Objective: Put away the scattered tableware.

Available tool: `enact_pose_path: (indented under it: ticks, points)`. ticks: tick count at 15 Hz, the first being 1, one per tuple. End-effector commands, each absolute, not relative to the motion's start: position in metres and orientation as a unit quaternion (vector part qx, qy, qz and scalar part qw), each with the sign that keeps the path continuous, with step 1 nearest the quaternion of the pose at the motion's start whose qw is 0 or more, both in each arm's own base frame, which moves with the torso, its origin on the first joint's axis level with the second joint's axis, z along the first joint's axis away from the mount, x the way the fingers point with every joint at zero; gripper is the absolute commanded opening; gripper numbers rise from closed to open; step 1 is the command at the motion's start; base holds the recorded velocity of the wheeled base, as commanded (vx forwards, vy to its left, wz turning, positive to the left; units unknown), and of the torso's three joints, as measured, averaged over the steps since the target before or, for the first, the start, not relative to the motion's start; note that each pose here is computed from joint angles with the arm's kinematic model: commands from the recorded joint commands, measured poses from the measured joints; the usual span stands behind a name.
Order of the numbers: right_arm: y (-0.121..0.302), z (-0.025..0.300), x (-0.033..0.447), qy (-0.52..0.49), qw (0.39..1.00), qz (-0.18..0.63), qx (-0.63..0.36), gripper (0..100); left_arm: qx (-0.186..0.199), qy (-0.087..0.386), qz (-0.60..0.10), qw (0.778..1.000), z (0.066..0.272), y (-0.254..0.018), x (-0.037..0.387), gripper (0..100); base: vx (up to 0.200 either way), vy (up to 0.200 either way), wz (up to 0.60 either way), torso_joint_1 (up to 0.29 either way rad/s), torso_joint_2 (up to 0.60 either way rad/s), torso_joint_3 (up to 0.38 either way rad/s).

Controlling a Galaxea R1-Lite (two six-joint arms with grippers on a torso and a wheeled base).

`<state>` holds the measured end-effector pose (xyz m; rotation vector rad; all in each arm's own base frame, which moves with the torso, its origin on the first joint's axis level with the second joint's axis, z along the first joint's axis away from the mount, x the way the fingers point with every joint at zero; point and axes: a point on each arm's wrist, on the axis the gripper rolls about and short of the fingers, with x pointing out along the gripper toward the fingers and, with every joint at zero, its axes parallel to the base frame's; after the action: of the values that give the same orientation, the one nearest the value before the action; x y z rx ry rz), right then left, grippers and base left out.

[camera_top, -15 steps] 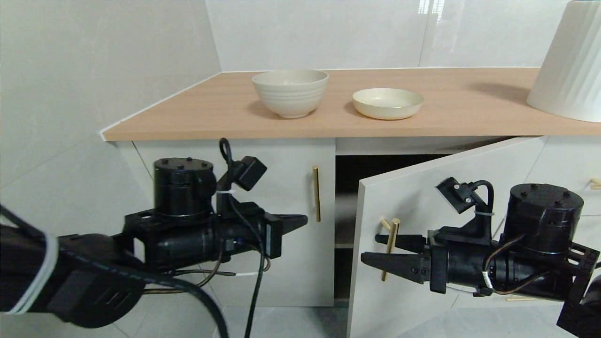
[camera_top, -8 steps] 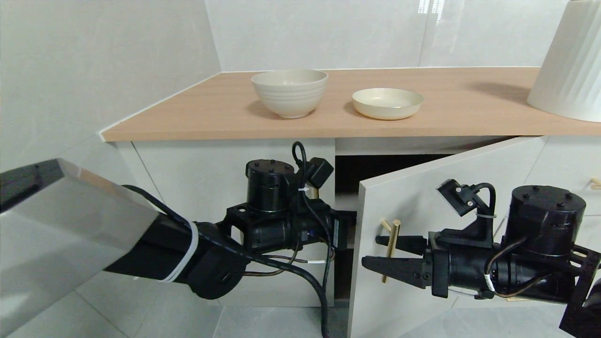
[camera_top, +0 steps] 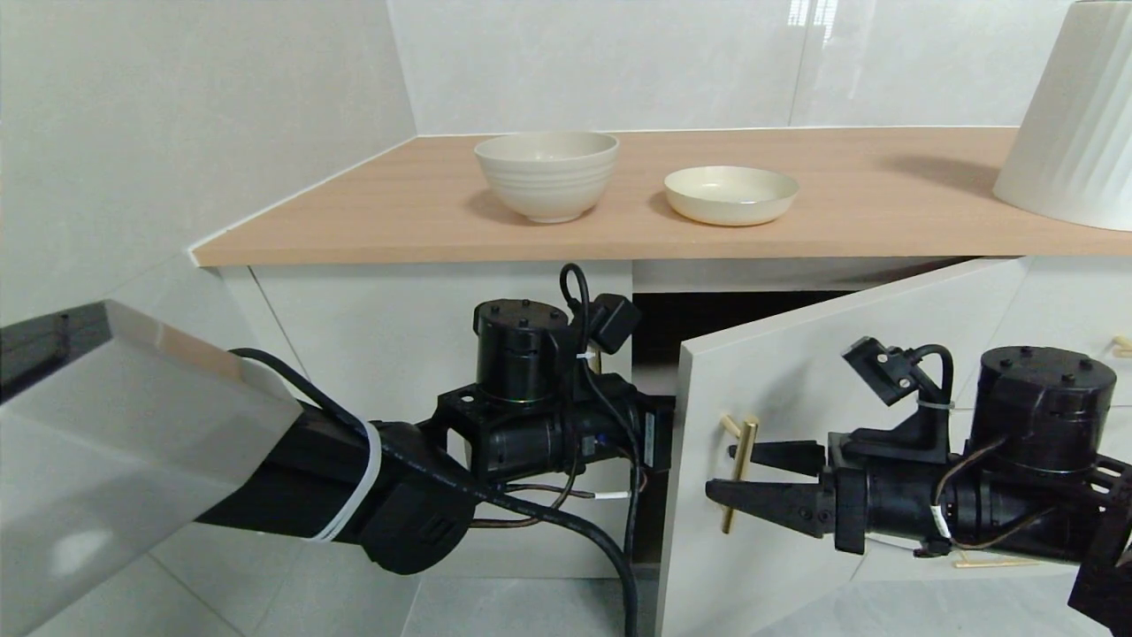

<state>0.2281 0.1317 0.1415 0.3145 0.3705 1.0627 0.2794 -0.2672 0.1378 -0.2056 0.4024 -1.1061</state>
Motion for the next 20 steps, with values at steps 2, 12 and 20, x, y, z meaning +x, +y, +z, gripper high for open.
enact_pose_path:
  ticks: [2,12,20]
  points:
    - [0.112,0.152,0.237,0.142,0.860,0.467,0.150,100,-0.100,0.174,-0.532,0.822,0.139,-0.269,0.277,0,0.000,0.000,0.00,0.000,0.00,0.000]
    - [0.087,0.153,0.141,0.132,0.841,0.505,0.142,100,-0.102,0.166,-0.538,0.820,0.141,-0.273,0.273,0,0.000,0.000,0.00,0.000,0.00,0.000]
    - [0.078,0.145,0.122,0.141,0.838,0.507,0.142,100,-0.102,0.171,-0.539,0.818,0.135,-0.279,0.278,0,-0.075,0.000,0.00,0.003,0.00,0.001]
